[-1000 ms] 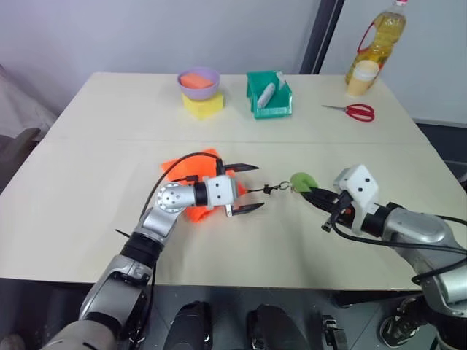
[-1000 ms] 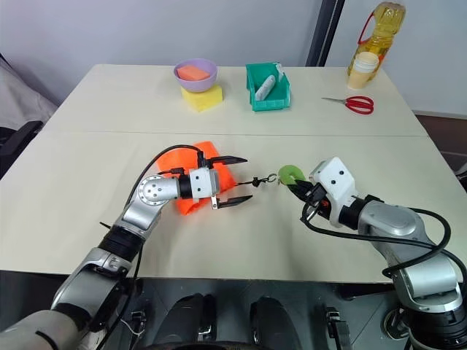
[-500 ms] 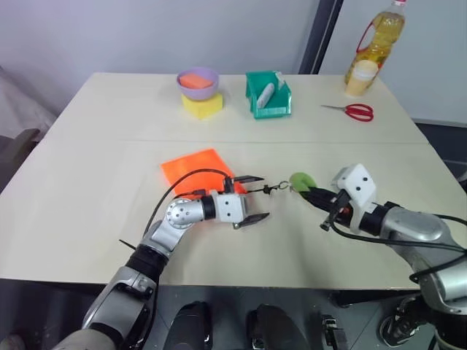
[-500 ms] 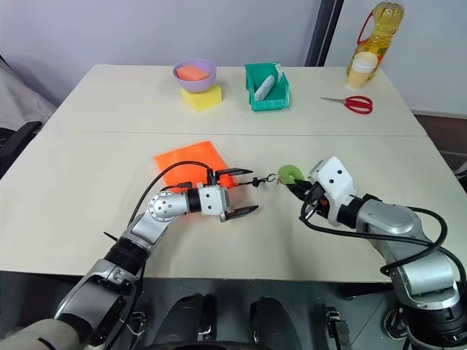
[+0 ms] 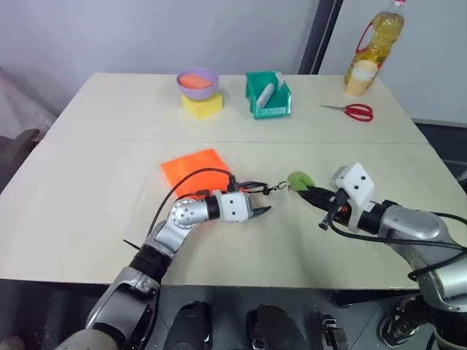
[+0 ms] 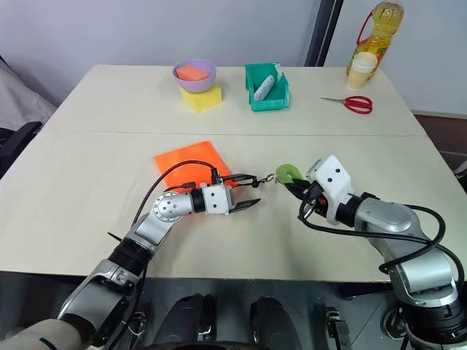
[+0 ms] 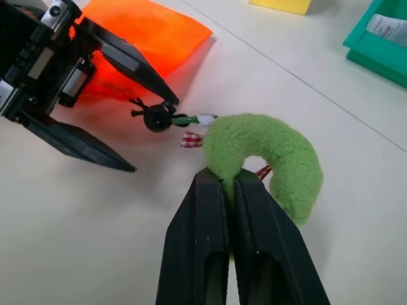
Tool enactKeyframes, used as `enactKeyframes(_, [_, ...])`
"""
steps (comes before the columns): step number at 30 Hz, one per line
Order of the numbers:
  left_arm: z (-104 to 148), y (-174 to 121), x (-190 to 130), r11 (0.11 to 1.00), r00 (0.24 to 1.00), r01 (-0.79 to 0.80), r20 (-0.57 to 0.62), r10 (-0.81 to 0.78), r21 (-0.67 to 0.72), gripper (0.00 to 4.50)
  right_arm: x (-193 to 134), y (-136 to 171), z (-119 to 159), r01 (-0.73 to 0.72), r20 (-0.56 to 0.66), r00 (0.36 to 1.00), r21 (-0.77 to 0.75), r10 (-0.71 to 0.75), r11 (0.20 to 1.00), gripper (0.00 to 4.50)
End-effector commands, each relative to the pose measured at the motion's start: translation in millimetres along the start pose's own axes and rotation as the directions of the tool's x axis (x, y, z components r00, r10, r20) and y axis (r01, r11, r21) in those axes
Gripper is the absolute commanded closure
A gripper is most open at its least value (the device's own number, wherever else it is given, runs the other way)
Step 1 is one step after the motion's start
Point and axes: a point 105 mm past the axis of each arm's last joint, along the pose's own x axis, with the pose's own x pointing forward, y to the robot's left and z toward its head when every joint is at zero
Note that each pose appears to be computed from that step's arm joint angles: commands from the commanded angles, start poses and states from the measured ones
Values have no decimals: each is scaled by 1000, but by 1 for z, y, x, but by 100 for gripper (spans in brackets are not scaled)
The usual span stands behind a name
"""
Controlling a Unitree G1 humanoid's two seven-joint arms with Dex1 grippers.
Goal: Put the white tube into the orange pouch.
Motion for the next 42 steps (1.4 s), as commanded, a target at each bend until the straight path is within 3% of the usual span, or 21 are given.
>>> enactKeyframes(1, [7,8,4,999,1000,-24,19,23,36,179,-5,-1,11,11,35,999,-31,-10,999,450])
enactKeyframes(42, [13,15,17,992,997,-66,50,61,110,179,-16,-9,6,40,5,999,-34,-40,999,450])
